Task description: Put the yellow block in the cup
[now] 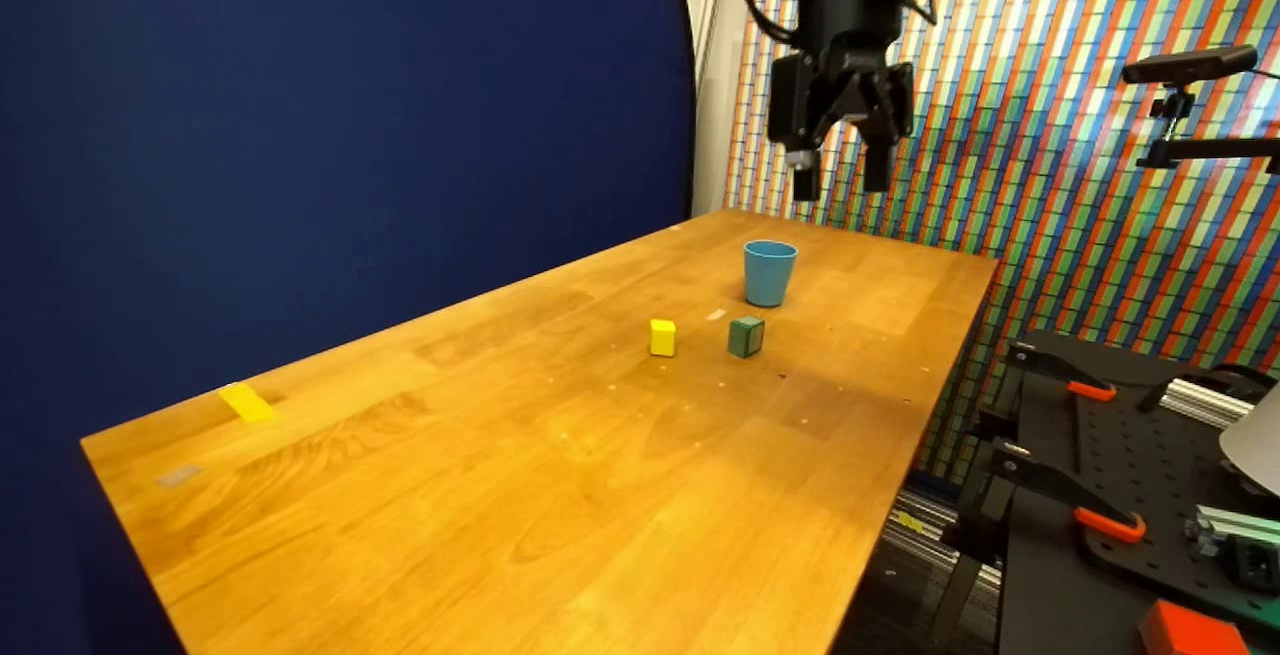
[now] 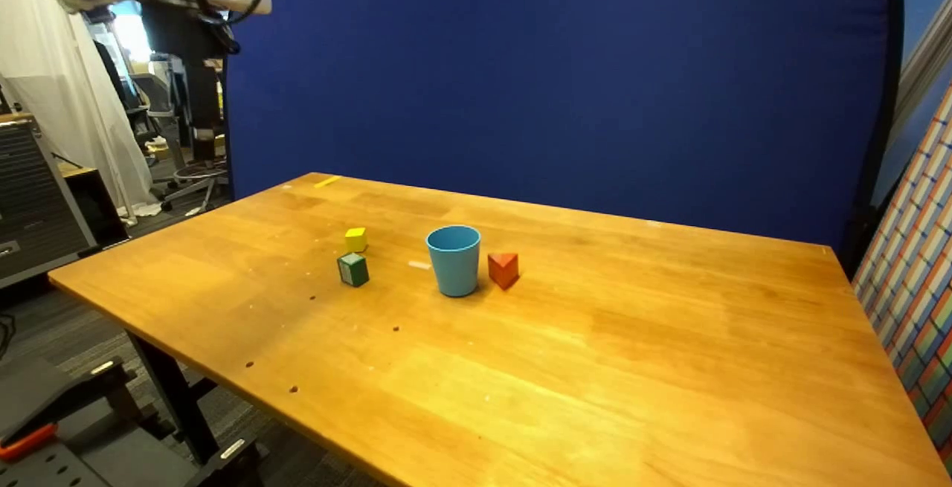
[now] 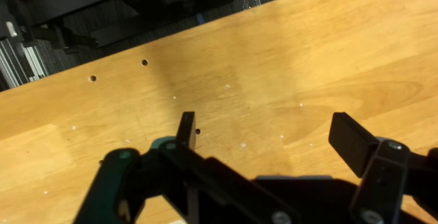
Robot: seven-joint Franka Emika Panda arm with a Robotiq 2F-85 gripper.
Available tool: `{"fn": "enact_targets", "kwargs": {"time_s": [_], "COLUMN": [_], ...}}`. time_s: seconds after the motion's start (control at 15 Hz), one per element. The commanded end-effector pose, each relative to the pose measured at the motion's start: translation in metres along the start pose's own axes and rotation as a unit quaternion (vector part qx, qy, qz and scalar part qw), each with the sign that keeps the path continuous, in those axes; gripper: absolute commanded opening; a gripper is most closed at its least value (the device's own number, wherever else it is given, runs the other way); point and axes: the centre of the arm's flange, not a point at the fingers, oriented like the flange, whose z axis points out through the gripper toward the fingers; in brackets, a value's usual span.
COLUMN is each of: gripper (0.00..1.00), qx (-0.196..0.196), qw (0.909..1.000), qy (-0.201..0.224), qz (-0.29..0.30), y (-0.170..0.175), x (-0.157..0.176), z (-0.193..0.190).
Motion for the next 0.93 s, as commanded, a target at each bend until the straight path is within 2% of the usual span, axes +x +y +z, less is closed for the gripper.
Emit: {"fn": "enact_targets", "kwargs": {"time_s": [0.0, 0.47, 0.73, 0.87], "gripper": [1.0, 1.0, 1.0, 1.0], "qx": [0.011, -0.002, -0.011, -0.015], "qw": [0.9985, 0.9892, 0.9844, 0.9819], "qy": [-0.008, 0.006, -0.003, -0.005], "qz": [0.054, 0.146, 0.175, 0.189], "y": [-0.034, -0.055, -0.065, -0.067], "x": [0.08, 0.198, 0.239, 0.248], "z": [0.032, 0.089, 0.124, 0.137]}}
